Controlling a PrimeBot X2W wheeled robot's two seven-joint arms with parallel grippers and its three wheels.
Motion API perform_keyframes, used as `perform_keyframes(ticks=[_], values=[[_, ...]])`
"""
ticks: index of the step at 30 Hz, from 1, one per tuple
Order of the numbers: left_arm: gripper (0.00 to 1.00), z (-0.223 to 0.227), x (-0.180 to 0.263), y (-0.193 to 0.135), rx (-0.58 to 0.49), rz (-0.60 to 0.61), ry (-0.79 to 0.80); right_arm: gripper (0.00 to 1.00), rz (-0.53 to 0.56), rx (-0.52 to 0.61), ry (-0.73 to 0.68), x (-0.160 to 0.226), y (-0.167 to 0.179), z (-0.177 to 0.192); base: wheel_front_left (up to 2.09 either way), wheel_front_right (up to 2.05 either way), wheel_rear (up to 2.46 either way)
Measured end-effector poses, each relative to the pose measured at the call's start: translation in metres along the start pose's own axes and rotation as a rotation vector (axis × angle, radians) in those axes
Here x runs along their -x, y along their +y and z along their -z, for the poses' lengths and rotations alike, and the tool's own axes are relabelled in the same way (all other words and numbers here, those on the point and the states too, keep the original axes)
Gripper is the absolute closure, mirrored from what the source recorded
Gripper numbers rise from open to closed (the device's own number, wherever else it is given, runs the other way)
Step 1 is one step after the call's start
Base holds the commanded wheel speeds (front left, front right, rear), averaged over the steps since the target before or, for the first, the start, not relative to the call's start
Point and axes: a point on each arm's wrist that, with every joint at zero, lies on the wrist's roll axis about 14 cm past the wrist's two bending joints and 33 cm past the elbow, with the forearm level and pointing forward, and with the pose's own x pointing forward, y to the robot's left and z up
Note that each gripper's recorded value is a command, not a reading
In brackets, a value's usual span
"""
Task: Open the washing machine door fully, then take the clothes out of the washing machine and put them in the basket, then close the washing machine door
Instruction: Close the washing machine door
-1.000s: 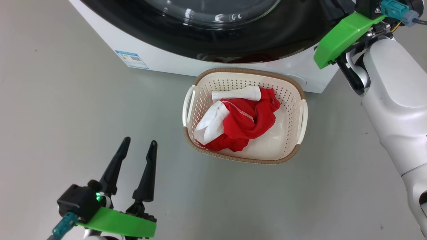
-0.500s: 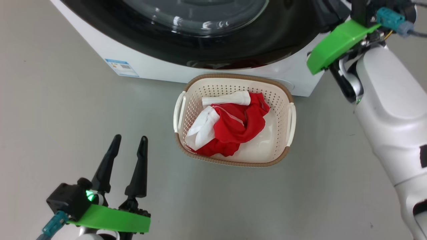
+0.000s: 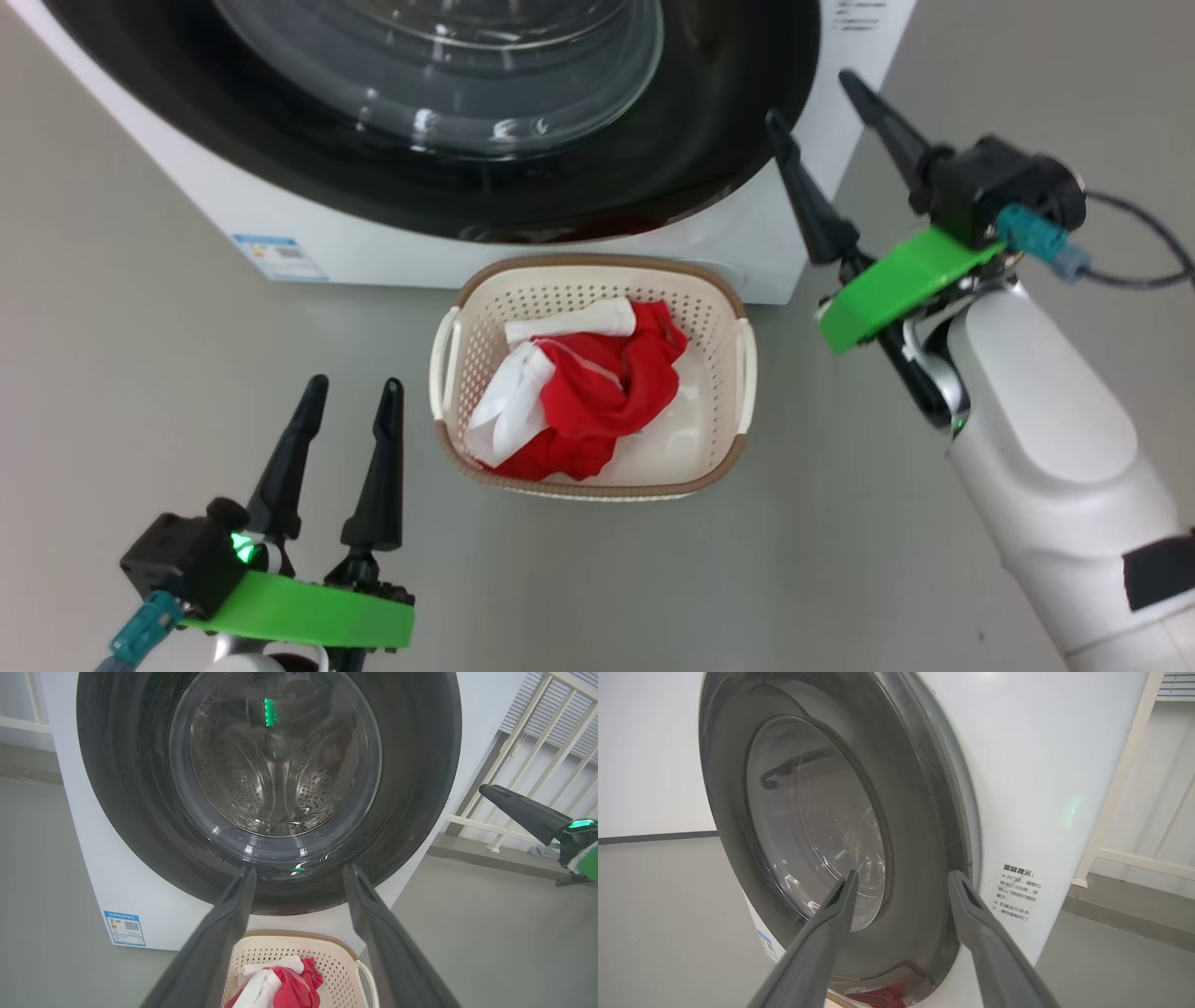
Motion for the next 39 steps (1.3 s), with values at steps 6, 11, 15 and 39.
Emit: perform_keyframes(ticks=[6, 11, 15, 39], values=[[0.0, -0.011, -0.005, -0.018, 0.014, 0.052, -0.036, 0.0, 0.052, 0.02, 0.009, 0.037, -0.011, -0.001, 0.0, 0.0, 0.0], [0.0, -0.025, -0.01, -0.034, 0.021, 0.103, -0.081, 0.0, 0.149, 0.014, 0.002, 0.071, -0.036, -0.006, 0.0, 0.0, 0.0], [0.0, -0.03, -0.013, -0.043, 0.014, 0.123, -0.095, 0.0, 0.209, 0.019, -0.015, 0.095, -0.05, -0.014, 0.0, 0.0, 0.0], [0.0, -0.031, 0.023, -0.042, -0.068, 0.128, -0.077, 0.0, 0.368, 0.086, -0.135, 0.212, -0.059, -0.06, 0.0, 0.0, 0.0]])
